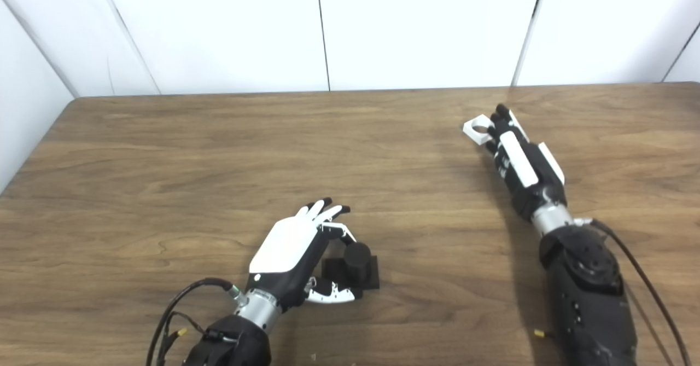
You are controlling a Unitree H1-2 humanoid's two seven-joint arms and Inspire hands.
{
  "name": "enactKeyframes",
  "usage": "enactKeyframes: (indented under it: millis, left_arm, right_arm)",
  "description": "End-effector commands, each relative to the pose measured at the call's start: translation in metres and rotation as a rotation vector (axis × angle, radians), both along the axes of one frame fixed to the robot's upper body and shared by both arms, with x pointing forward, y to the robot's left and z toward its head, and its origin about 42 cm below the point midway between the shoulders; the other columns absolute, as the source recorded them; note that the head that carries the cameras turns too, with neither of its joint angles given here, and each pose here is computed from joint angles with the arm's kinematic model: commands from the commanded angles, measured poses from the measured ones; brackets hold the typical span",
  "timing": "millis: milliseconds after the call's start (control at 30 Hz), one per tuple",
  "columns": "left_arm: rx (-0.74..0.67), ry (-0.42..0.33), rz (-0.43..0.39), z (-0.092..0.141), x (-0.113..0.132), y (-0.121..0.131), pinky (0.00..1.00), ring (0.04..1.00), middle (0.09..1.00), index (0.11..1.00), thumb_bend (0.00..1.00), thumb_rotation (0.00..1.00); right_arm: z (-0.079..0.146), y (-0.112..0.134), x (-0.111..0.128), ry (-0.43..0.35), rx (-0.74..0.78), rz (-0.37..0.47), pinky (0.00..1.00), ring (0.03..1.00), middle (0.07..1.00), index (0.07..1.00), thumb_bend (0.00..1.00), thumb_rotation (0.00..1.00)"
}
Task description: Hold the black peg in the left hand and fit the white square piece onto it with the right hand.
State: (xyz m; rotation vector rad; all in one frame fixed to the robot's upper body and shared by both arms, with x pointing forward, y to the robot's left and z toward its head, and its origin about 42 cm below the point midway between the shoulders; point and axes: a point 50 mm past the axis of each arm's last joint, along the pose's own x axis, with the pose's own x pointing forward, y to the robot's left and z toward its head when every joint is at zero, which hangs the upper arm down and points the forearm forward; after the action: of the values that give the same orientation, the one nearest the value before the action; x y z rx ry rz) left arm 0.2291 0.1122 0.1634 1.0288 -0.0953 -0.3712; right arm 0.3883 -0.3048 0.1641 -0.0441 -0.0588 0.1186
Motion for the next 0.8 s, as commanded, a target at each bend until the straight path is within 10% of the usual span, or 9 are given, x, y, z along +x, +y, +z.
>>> enactKeyframes:
  millis: [0, 767]
  left_arm:
    - [0.035, 0.059, -0.019, -0.015, -0.002, -0.001, 1.00, 1.000, 0.930, 0.493, 0.52, 0.07]
    - [0.047, 0.061, -0.009, -0.023, 0.001, 0.002, 1.00, 1.000, 0.936, 0.494, 0.52, 0.07]
  right_arm:
    - [0.043, -0.003, 0.016, -0.135, -0.125, 0.004, 1.00, 1.000, 1.000, 1.000, 0.61, 0.53]
    - [0.113, -0.028, 0.067, -0.254, -1.040, 0.012, 0.99, 1.000, 0.977, 0.878, 0.81, 0.20]
